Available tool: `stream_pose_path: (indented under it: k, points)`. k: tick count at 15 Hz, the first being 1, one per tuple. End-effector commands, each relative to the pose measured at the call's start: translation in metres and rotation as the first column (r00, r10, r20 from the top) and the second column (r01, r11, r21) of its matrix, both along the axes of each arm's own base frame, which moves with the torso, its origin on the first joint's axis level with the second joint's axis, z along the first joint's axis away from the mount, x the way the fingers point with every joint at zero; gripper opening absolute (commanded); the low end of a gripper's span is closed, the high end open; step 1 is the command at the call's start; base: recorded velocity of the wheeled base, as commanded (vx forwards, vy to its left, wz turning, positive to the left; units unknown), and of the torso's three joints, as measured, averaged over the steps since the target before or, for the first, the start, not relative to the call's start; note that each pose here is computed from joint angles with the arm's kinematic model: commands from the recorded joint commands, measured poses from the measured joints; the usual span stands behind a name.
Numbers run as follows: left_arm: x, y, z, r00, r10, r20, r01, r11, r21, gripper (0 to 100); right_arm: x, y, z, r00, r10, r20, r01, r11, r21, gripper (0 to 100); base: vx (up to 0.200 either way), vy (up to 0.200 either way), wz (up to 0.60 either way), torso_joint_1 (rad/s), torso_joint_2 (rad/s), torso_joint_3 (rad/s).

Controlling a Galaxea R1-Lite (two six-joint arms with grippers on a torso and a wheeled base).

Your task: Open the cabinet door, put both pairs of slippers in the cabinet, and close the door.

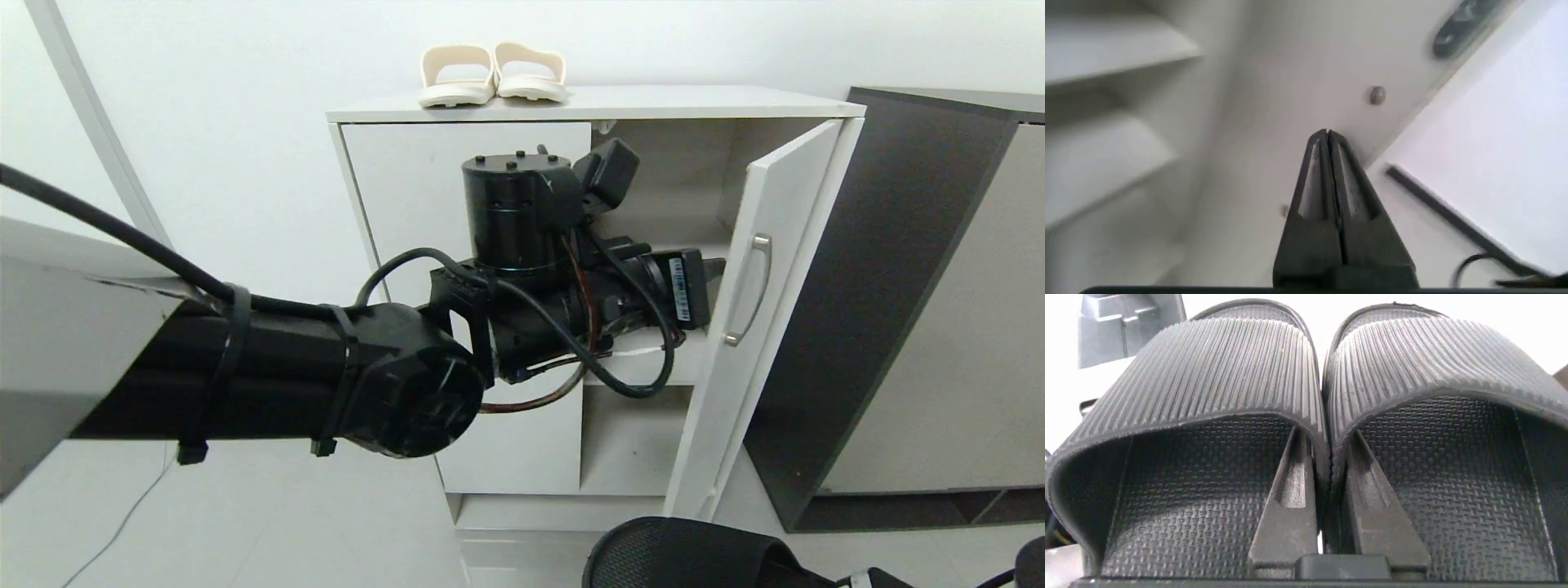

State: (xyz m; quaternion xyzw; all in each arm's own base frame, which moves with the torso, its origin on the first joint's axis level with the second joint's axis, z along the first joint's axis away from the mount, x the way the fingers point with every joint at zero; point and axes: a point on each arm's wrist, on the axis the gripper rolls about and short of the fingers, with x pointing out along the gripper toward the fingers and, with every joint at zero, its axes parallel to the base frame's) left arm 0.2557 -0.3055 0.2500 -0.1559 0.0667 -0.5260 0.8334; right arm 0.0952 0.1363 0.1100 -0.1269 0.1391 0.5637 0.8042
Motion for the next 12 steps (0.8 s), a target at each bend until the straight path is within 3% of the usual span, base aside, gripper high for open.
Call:
stream_pose_path:
  k: [1,3,8,10,12]
  points:
    - [-0.018,-0.026,-0.002,0.997,-0.079,0.024,0.080,0.996,-0.025,0,0.000,0.000,-0.001,1.000,0.000,-0.003,0.000,1.000,-0.005,0,0.000,0.000,0.00,0.000,0.00,0.000]
    - [-0.018,-0.027,-0.001,0.996,-0.082,0.044,0.084,0.995,-0.047,0,0.000,0.000,-0.001,1.000,0.000,-0.001,0.000,1.000,-0.002,0,0.000,0.000,0.00,0.000,0.00,0.000]
    - [0.022,0.018,0.010,0.990,0.126,0.056,-0.121,0.990,-0.074,0,0.011,0.005,0.002,0.999,-0.039,-0.002,0.039,0.999,0.007,0,0.000,0.000,0.00,0.000,0.00,0.000]
    - [0.012,0.060,0.032,0.962,0.265,0.069,-0.257,0.961,-0.106,0,0.034,0.011,0.008,0.978,-0.209,0.008,0.209,0.978,0.015,0,0.000,0.000,0.00,0.000,0.00,0.000]
    - [-0.013,0.102,0.048,0.927,0.348,0.140,-0.338,0.937,-0.091,0,0.051,0.024,0.017,0.922,-0.387,-0.026,0.388,0.919,0.063,0,0.000,0.000,0.00,0.000,0.00,0.000]
